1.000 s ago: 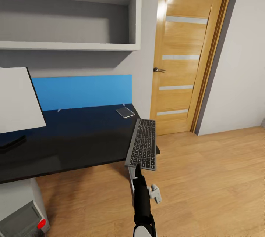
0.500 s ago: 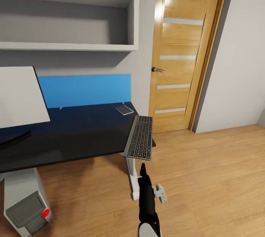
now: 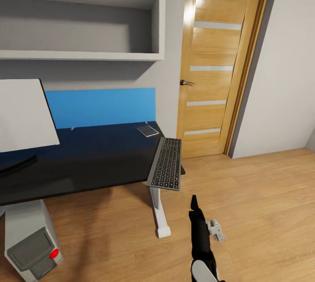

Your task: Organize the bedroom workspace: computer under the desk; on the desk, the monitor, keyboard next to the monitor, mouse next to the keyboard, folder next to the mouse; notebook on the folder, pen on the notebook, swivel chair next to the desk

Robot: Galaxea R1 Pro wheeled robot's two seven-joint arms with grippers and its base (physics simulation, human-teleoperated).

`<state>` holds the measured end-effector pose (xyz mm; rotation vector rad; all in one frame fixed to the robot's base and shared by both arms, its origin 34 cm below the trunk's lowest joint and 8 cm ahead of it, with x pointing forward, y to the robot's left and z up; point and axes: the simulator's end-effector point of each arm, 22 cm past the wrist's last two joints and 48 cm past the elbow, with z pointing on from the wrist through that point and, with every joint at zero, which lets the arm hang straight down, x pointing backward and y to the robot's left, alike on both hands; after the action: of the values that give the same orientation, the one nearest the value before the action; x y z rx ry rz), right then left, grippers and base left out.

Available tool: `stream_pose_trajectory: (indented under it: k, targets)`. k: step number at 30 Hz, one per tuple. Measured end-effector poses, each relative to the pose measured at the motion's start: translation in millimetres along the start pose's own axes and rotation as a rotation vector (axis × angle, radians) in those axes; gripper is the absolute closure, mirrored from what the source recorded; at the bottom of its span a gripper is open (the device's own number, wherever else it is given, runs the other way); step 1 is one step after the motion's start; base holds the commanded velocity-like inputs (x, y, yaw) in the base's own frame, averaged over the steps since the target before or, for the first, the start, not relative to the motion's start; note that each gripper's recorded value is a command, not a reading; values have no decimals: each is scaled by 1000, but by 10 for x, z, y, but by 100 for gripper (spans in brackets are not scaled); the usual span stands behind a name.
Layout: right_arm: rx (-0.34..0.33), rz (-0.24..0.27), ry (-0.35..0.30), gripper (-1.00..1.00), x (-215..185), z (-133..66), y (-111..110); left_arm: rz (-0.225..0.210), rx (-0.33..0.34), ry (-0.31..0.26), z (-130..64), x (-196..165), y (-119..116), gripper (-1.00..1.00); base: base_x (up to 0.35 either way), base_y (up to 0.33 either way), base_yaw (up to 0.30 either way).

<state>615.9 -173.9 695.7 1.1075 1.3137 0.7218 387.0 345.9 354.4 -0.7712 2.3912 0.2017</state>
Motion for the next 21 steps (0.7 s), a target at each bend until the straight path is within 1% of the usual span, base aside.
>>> stream_pose_trajectory:
  k: [1,3,5,6,7,11,12,13,15,16,17,18,21]
  targets:
    - [2,-17,-7,-100,-78,26,-38,0,0,0,-14,-14,-4,-100,0,0,0]
    - [26,-107,-29,-100,-385,117,-315,1,1,0,-45,-41,-16,-100,0,0,0]
    - [46,-164,-29,-100,-523,151,-477,2,2,0,-75,-69,-24,-100,0,0,0]
    - [58,-190,-24,-100,-569,160,-560,2,2,0,-90,-83,-28,-100,0,0,0]
    - [88,-235,-9,-100,-624,165,-748,2,2,0,-105,-97,-32,-100,0,0,0]
    - [165,-327,41,-100,-685,130,-1151,2,3,0,-165,-149,-50,-100,0,0,0]
    - [189,-349,57,-100,-694,111,-1265,2,4,1,-180,-162,-54,-100,0,0,0]
    - [237,-388,90,-100,-702,58,-1509,3,4,2,-195,-173,-58,-100,0,0,0]
    - [284,-428,127,-100,-700,-13,-1724,3,4,3,-225,-198,-64,-100,0,0,0]
    - [329,-454,157,-100,-688,-94,-1925,3,4,4,-239,-208,-68,-100,0,0,0]
    - [351,-467,170,-100,-686,-137,-2009,3,4,6,-254,-219,-70,-100,0,0,0]
    - [423,-501,197,-100,-701,-296,-2316,3,4,8,-268,-227,-73,-100,0,0,0]
    - [467,-532,205,-100,-771,-400,-2464,4,4,9,-312,-265,-81,-100,0,0,0]
